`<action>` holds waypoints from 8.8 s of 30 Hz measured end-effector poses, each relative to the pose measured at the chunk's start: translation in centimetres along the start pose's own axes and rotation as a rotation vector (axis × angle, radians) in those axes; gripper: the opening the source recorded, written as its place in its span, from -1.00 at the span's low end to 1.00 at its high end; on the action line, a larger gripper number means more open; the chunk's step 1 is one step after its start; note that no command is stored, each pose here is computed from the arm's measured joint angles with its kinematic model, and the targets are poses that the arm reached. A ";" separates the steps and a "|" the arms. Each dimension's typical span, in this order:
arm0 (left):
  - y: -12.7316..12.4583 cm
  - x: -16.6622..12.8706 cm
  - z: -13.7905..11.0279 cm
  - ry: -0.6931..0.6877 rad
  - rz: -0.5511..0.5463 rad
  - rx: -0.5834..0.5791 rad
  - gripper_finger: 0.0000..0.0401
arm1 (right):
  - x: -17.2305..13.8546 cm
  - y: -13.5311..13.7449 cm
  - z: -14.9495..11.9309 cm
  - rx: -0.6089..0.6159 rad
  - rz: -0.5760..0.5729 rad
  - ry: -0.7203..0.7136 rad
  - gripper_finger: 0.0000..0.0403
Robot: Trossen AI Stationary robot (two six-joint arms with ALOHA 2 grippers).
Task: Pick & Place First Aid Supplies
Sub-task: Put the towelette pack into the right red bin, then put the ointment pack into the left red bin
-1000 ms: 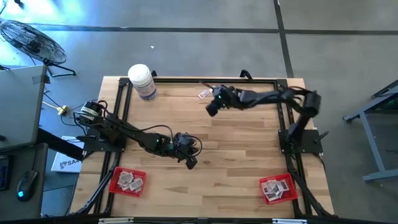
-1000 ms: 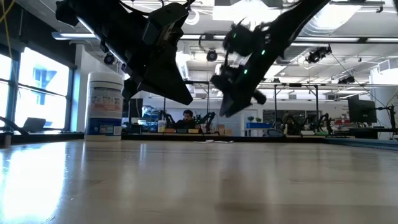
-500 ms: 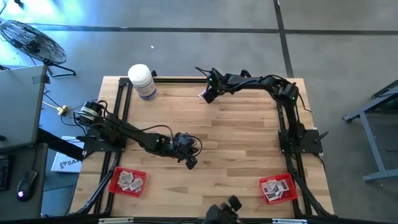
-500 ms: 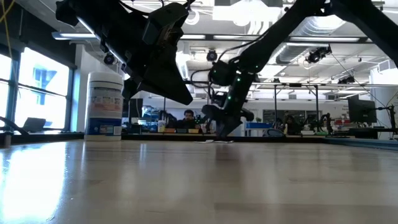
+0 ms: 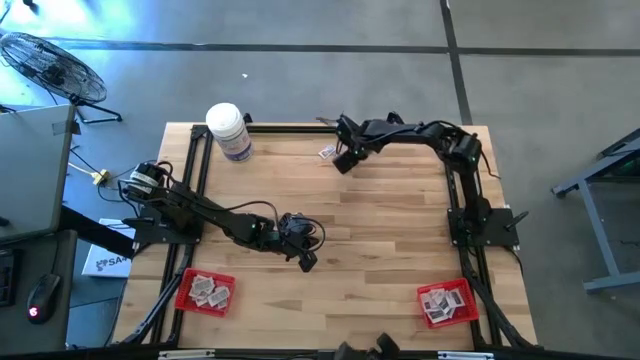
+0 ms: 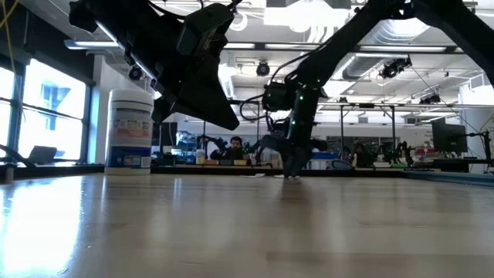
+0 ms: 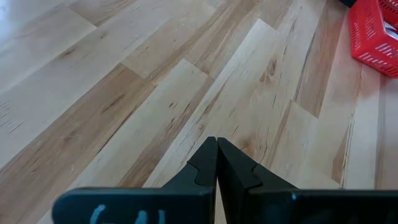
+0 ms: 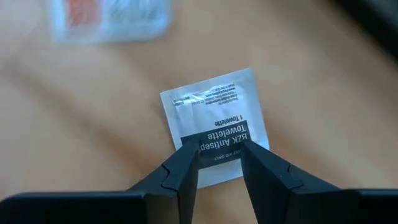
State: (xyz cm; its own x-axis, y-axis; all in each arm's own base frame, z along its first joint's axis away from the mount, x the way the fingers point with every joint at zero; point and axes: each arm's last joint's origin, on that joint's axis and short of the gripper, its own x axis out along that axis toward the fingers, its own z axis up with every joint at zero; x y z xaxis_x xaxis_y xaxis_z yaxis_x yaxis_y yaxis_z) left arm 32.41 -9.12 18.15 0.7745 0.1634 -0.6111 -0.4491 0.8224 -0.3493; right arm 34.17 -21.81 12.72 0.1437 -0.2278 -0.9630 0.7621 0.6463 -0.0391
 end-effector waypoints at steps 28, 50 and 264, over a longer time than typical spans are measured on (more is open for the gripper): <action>0.0 0.0 0.0 -0.002 -0.002 -0.001 -0.99 | -8.1 16.3 -11.7 0.077 -0.066 0.403 -0.43; -0.1 0.0 0.0 -0.001 -0.010 -0.003 -0.99 | -9.5 7.3 -18.8 0.451 0.040 0.162 -0.43; 0.2 0.0 0.1 -0.032 0.048 0.038 -0.99 | -6.6 9.2 -16.2 -0.061 0.380 -0.585 -0.96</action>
State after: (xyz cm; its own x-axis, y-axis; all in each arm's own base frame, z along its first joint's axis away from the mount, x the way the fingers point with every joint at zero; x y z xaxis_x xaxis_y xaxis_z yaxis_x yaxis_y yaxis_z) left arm 32.34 -8.94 18.13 0.7665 0.2198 -0.6035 -0.4694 0.8330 -0.2927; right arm 30.05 -2.56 14.38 0.7225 -0.3215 -0.6120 0.5573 0.7948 0.2403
